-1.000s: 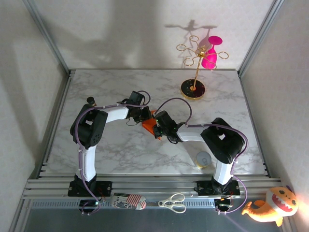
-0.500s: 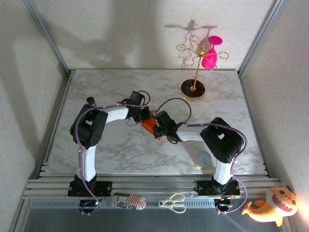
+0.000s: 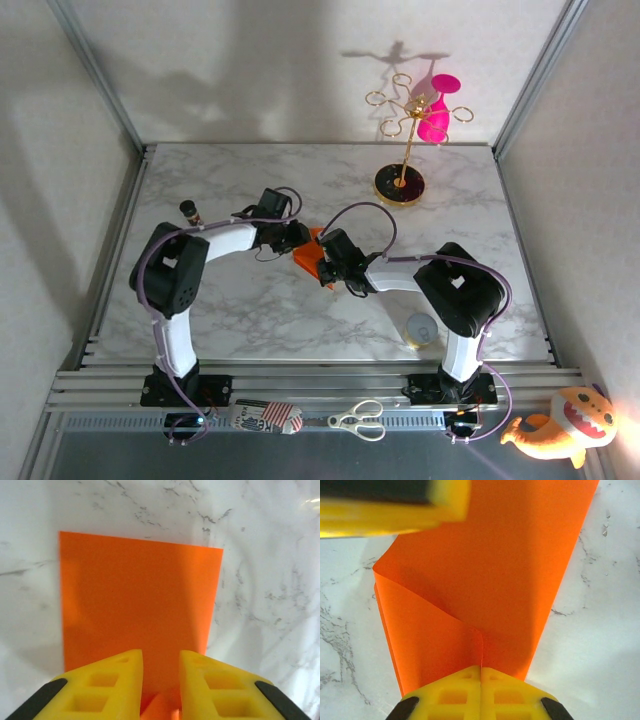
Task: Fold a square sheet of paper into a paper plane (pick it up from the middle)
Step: Third fold the triangle at the center of the table.
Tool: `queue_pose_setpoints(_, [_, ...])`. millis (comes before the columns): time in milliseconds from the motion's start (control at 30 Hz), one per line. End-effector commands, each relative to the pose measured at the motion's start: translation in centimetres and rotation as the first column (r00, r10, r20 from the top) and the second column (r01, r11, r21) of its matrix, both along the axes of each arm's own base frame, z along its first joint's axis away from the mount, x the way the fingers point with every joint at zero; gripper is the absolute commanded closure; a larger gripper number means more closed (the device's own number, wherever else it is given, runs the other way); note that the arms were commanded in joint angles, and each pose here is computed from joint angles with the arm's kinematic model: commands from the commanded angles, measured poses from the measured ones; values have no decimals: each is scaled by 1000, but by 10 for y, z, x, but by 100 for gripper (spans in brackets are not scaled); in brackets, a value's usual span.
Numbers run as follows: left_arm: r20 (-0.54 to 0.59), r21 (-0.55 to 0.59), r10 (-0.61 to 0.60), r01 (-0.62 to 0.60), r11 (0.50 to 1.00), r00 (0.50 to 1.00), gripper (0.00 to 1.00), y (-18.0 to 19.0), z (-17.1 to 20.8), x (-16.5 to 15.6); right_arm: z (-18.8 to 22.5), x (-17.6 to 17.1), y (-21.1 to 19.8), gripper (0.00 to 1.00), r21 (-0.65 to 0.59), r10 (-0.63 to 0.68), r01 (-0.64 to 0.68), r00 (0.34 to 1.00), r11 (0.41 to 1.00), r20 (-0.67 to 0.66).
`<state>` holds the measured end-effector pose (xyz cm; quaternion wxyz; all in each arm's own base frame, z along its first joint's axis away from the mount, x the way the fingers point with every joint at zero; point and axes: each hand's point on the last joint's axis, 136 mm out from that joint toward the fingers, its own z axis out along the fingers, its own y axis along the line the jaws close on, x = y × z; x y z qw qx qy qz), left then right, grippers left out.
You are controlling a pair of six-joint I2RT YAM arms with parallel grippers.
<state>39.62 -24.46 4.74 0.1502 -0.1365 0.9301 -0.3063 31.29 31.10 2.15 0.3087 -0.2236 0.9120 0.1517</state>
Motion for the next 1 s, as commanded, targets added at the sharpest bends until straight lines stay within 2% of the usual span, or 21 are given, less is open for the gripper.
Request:
queue_pose_setpoints(0, [25,-54,76,-74,996,997,75,10,21,-1,-16,-2,-9,100,-29,-21,20,999,999,-48])
queue_pose_setpoints(300, [-5,-220,57,-57,974,998,79,-13,23,-35,-16,-2,-9,100,-16,-18,17,998,1000,-58])
queue_pose_setpoints(533, [-26,-251,37,-43,967,999,80,-23,9,-40,-18,-1,-6,100,-11,-11,10,998,1000,-67])
queue_pose_setpoints(967, [-67,-203,9,-23,979,998,82,-24,-13,-46,-18,-1,-7,100,-16,-12,11,997,1000,-71])
